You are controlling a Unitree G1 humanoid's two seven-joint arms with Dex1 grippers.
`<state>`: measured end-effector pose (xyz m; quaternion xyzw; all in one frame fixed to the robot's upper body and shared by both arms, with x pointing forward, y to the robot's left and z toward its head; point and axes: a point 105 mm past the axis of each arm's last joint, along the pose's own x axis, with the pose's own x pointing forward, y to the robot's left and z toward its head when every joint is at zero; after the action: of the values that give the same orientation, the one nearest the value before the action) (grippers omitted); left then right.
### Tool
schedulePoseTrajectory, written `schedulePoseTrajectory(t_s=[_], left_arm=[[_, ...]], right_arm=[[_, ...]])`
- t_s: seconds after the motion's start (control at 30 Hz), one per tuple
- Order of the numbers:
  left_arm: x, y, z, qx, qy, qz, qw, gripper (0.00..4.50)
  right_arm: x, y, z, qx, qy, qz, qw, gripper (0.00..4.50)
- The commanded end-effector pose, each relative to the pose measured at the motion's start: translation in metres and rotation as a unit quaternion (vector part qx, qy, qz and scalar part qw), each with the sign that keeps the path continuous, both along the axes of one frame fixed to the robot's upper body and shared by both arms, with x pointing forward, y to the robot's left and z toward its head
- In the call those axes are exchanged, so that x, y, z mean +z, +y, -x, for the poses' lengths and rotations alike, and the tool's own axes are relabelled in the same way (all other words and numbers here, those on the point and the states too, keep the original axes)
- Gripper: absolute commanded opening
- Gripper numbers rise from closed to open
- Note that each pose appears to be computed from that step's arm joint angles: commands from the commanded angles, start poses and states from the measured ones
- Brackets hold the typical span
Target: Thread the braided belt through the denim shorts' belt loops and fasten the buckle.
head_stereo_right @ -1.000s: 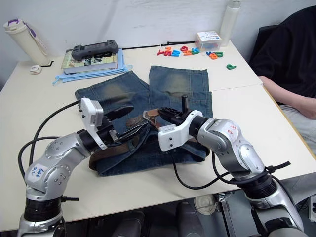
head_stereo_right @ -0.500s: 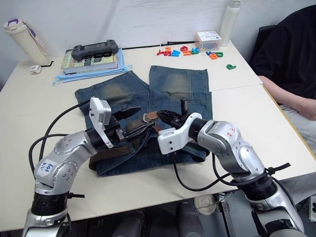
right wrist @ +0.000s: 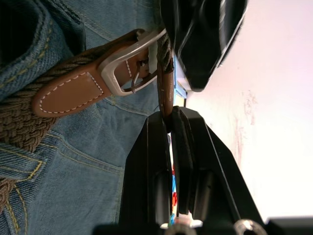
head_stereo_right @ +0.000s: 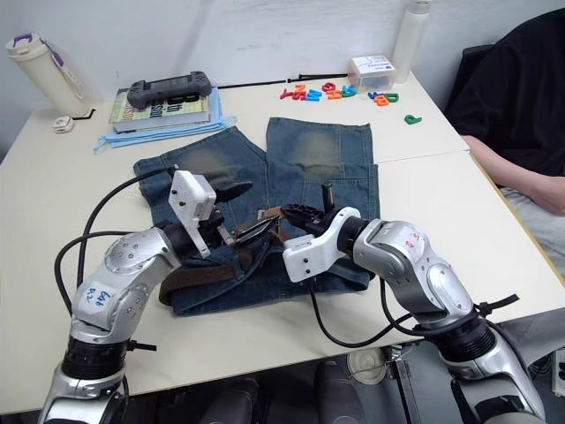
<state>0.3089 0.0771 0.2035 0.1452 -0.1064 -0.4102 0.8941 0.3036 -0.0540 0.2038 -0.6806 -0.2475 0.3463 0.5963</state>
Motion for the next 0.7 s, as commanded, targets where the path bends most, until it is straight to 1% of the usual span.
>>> schedulePoseTrajectory(t_s=[0.03,0.13,0.17,0.33,0.4,0.47,0.57,0.63,0.67,0.7], left_arm=[[0.015,-0.013,0.007,0.009,-0.06,-0.01,0.998,4.5],[0.004,-0.014,0.006,0.016,-0.044,-0.023,0.999,4.5],[0.001,-0.012,0.005,0.021,-0.034,-0.02,0.999,4.5],[-0.007,-0.001,0.002,0.035,-0.021,-0.023,0.999,4.5],[-0.009,-0.001,0.005,0.03,-0.014,-0.016,0.999,4.5],[-0.011,-0.002,0.008,0.024,-0.006,-0.009,1.0,4.5],[-0.014,0.002,0.013,0.016,0.006,0.011,1.0,4.5],[-0.022,0.011,0.02,0.01,0.015,0.009,1.0,4.5],[-0.025,0.014,0.022,0.008,0.018,0.007,1.0,4.5],[-0.026,0.018,0.024,0.008,0.025,0.016,1.0,4.5]], right_arm=[[0.016,0.008,0.009,0.02,-0.03,-0.005,0.999,0.07],[0.019,0.008,0.008,0.014,-0.033,-0.012,0.999,0.07],[0.021,0.007,0.007,0.011,-0.035,-0.016,0.999,0.07],[0.043,-0.001,0.001,-0.005,-0.069,-0.039,0.997,0.07],[0.058,-0.008,-0.005,-0.019,-0.097,-0.05,0.994,0.07],[0.065,-0.013,-0.008,-0.027,-0.107,-0.048,0.993,0.07],[0.074,-0.019,-0.006,-0.023,-0.12,-0.044,0.992,0.07],[0.089,-0.025,-0.003,-0.018,-0.138,-0.041,0.989,0.07],[0.093,-0.026,-0.001,-0.016,-0.143,-0.04,0.989,0.07],[0.094,-0.027,0.0,-0.014,-0.146,-0.03,0.989,0.07]])
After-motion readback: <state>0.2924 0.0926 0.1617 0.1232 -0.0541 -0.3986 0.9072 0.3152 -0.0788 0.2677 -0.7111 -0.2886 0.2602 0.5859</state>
